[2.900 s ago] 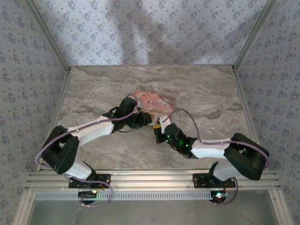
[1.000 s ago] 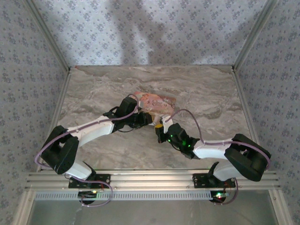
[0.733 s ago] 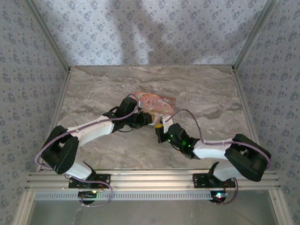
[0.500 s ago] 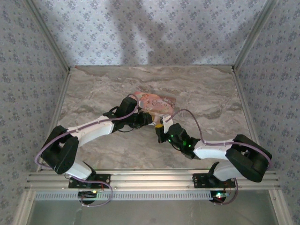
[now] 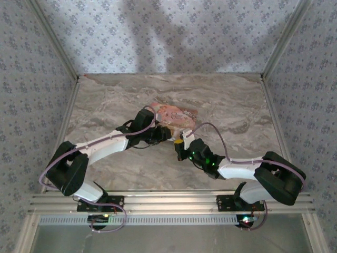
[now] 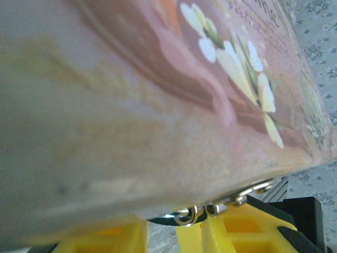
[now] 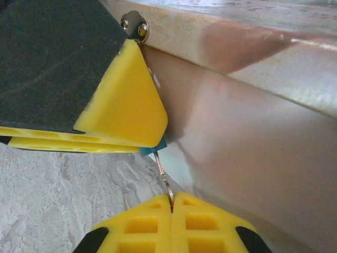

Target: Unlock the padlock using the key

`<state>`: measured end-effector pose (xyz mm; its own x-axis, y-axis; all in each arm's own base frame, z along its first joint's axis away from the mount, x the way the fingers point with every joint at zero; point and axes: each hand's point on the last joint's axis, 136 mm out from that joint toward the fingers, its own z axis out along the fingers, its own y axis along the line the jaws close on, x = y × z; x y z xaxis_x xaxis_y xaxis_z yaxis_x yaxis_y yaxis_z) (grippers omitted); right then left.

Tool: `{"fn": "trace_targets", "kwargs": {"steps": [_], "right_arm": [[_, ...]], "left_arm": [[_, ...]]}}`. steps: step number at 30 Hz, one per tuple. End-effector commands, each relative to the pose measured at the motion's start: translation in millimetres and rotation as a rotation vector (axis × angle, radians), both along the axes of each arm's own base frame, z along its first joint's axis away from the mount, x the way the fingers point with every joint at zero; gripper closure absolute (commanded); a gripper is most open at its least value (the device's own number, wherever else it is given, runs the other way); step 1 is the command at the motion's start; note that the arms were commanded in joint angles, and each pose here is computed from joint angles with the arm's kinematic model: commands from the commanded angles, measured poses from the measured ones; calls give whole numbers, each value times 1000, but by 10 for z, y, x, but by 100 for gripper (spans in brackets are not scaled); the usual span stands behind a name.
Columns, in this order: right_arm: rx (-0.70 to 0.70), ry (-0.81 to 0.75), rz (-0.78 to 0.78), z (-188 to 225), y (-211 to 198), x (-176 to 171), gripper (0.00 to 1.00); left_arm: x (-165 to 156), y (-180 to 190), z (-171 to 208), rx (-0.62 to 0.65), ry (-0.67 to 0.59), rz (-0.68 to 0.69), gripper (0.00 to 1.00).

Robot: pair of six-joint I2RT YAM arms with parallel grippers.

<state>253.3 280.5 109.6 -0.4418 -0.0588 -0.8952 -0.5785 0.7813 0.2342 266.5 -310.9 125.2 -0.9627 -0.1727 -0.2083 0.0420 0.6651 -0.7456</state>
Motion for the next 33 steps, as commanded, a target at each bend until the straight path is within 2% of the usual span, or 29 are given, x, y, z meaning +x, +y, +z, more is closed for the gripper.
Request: {"fn": "trace_targets", "kwargs": {"steps": [1, 13, 19, 33], "right_arm": [[57, -37, -2, 182, 61, 83, 100], [111, -55, 17, 257, 24, 202, 100], [93, -69, 28, 250, 30, 268, 100], [129, -97, 59, 429, 186, 383, 100]], "left_arm": [[-35, -116, 177, -58, -1, -34, 72], [-87, -136, 221, -69, 4, -63, 72], [-92, -131, 231, -67, 2, -65, 72], [-95, -142, 197, -58, 10, -67, 72]]}}
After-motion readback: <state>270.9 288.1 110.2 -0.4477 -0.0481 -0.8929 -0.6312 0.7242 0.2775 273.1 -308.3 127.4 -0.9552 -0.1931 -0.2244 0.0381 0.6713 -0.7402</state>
